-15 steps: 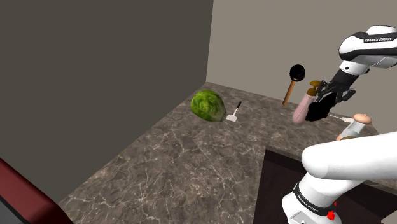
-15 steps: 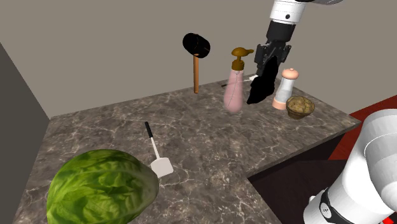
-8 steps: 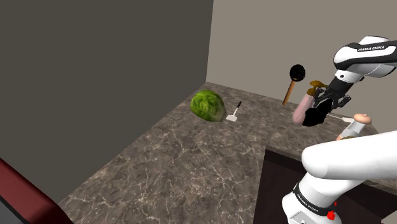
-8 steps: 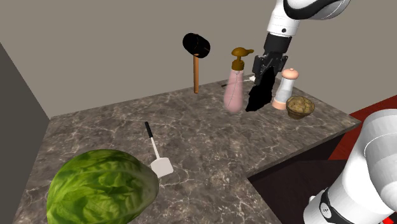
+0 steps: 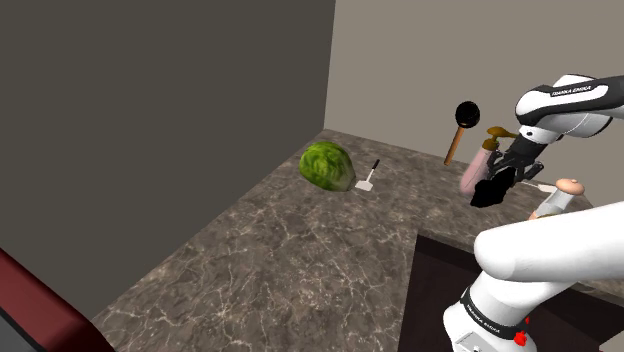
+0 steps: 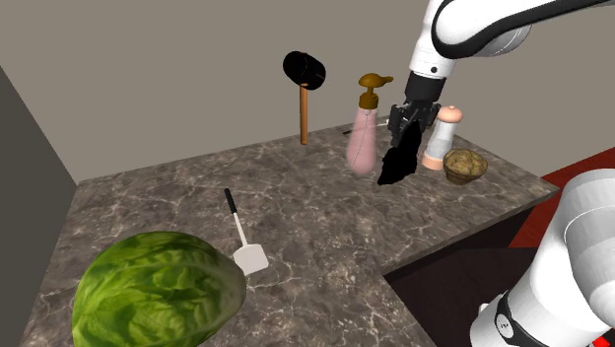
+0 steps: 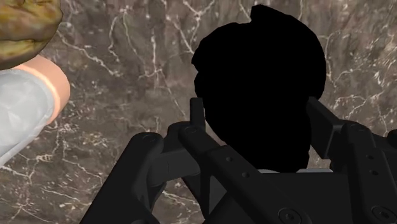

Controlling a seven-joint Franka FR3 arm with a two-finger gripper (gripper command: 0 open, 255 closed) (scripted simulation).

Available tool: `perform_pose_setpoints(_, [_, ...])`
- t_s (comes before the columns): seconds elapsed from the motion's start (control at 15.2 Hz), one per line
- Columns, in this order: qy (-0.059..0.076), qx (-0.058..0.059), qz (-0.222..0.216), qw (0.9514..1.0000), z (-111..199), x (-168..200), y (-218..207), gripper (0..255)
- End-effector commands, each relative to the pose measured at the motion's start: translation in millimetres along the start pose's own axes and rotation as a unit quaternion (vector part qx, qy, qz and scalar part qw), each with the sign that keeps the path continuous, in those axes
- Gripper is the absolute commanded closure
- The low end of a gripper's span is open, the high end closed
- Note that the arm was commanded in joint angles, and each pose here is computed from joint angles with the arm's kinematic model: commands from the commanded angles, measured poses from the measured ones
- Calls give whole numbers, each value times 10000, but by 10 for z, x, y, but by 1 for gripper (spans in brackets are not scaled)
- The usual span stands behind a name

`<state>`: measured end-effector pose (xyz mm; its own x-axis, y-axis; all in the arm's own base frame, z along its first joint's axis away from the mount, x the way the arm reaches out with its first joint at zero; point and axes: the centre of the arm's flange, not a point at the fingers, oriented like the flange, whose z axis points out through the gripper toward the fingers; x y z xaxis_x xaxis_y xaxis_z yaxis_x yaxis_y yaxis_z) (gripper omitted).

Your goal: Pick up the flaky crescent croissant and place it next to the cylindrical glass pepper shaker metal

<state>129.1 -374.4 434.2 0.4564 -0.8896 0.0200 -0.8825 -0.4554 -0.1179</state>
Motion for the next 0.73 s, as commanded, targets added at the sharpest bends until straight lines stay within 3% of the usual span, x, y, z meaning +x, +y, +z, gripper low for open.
perform_pose_setpoints(0.0, [6,1,0,10000,110,-3,10,255])
perform_pose_setpoints(0.66, [6,1,0,10000,634,-13,73,255])
